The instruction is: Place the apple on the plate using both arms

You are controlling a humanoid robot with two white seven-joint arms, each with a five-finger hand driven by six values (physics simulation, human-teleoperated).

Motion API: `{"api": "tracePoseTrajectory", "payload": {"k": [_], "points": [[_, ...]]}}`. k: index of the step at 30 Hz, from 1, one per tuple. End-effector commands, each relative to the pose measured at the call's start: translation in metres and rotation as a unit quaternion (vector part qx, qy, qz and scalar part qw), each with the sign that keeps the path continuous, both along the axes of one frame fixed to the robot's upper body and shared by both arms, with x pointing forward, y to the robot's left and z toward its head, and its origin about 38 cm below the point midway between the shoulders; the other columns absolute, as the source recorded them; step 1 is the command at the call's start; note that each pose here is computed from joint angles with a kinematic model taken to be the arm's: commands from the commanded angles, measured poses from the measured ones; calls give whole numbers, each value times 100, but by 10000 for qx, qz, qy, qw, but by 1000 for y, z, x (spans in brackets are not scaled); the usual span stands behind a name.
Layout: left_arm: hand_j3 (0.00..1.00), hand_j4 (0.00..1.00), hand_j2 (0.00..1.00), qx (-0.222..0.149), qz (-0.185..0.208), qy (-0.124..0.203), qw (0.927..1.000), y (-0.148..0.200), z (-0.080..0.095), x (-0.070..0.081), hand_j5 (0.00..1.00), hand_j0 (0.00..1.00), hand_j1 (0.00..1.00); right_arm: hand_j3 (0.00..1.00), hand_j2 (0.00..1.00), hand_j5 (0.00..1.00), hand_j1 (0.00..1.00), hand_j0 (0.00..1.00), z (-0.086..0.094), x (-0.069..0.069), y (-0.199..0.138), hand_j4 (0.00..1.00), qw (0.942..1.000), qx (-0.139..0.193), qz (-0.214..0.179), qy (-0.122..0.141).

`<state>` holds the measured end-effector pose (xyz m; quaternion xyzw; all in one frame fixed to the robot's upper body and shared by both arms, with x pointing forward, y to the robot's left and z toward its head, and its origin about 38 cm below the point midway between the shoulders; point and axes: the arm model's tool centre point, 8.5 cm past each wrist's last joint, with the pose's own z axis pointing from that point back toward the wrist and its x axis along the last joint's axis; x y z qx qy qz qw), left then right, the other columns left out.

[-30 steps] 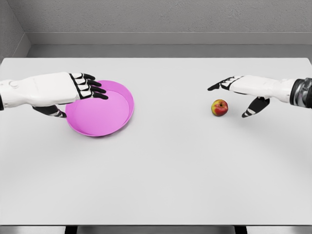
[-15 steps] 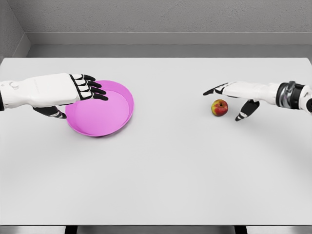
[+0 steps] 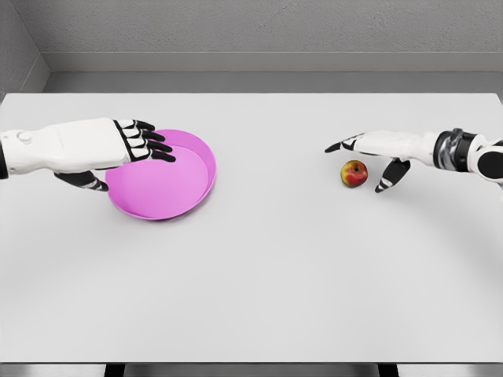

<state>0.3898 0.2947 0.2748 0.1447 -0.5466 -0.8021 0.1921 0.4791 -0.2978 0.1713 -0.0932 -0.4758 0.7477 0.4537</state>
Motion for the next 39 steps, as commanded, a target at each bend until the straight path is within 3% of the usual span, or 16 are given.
{"api": "tracePoseTrajectory", "payload": {"k": [1, 14, 16, 18, 20, 24, 32, 35, 37, 39], "points": [[100, 100, 100, -35, 5, 9, 10000, 0, 1, 0, 100, 100, 100, 100, 100, 100, 100, 100, -5, 0, 1, 100, 10000, -11, -5, 63], [100, 100, 100, 4, -13, -22, 10000, -2, 0, 1, 100, 100, 100, 98, 98, 98, 98, 98, -11, 6, 1, 98, 9999, -55, -40, 86], [100, 100, 100, 4, -13, -22, 10000, -2, 0, 1, 100, 100, 100, 94, 94, 94, 94, 94, -11, 6, 2, 94, 10000, -52, -26, 80], [100, 100, 100, 4, -12, -14, 10000, -2, -1, 1, 100, 100, 100, 84, 84, 84, 84, 84, -11, 6, 2, 84, 9999, -42, -35, 88], [100, 100, 100, 4, -13, -22, 10000, -2, 0, 1, 100, 100, 100, 83, 83, 83, 83, 83, -11, 6, 4, 83, 10000, -27, -16, 85], [100, 100, 100, -13, -27, -13, 10000, -4, -1, 1, 100, 100, 100, 65, 65, 65, 65, 65, -11, 6, 4, 65, 10000, -10, -26, 95], [100, 100, 100, -7, -27, -16, 10000, -4, -1, 1, 100, 100, 100, 59, 59, 59, 59, 59, -12, 6, 9, 59, 9999, 34, 16, 105], [100, 100, 100, -13, -27, -13, 10000, -4, -1, 1, 100, 100, 100, 48, 48, 48, 48, 48, -12, 6, 11, 48, 9999, 64, 43, 100], [100, 100, 100, -7, -27, -16, 10000, -4, -1, 1, 100, 100, 100, 43, 43, 43, 43, 43, -11, 6, 13, 43, 9999, 91, 126, 73], [100, 100, 100, -12, -32, -16, 10000, -4, -1, 1, 100, 100, 100, 41, 41, 41, 41, 41, -7, 1, 18, 41, 9985, 243, 480, -6]]}}
